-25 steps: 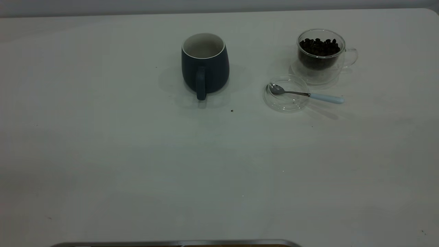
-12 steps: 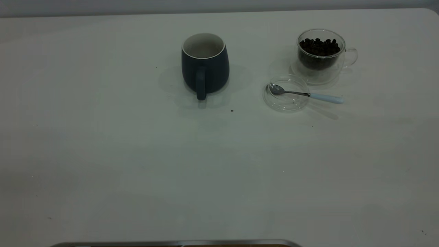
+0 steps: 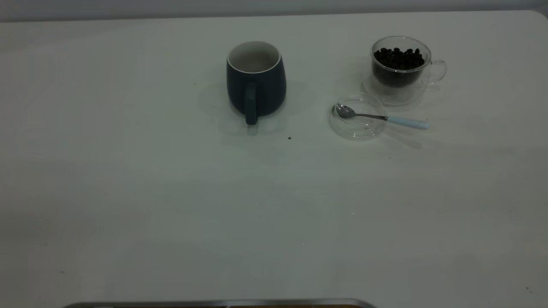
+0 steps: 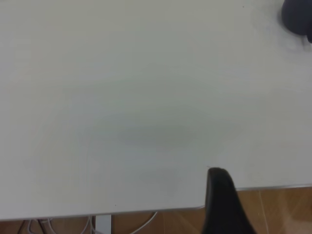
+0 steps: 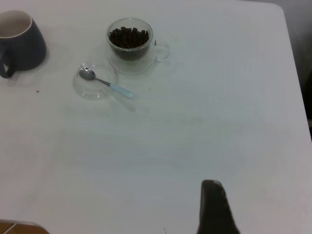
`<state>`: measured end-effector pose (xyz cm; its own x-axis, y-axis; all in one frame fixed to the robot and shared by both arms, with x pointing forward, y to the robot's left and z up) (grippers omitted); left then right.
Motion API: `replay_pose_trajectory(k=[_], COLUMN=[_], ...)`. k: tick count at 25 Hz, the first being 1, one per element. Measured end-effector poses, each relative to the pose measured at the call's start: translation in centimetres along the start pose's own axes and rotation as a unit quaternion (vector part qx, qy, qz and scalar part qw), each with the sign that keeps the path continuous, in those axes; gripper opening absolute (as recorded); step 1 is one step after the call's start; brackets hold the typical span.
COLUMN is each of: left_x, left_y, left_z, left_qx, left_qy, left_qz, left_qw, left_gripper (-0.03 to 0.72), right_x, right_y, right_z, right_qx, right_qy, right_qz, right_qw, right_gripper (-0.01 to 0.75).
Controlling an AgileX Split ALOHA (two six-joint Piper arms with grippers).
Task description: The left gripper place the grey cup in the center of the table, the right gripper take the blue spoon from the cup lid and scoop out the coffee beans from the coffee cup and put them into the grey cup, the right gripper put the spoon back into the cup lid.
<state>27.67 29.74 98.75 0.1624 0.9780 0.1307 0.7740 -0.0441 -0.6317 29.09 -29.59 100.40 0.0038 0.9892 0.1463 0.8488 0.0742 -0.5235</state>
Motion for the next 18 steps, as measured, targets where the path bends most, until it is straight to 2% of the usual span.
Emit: replay_pose_trajectory(k=[18], left_x=[0.0], left_y=[0.0], left_z=[0.0], left_qx=[0.0], left_qy=[0.0], left_qz=[0.0], left_qw=[1.0], left_gripper=[0.495], right_x=[0.05], right_y=[0.0], right_z=[0.01], right_qx=[0.0], right_qy=[0.003], right_qz=[-0.002], right_qw=[1.0], right_gripper=[0.503])
Point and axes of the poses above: a point on each arm's last joint axis where the gripper is mounted, y pointing out along that axis toward the gripper, x along the wrist's bending axis when the last joint is at zero, z = x × y, the point moved 7 cm from there along y, pointing out along that axis toward the gripper, and after that the axes turned 10 degrees about y, right-handed, at the moved point
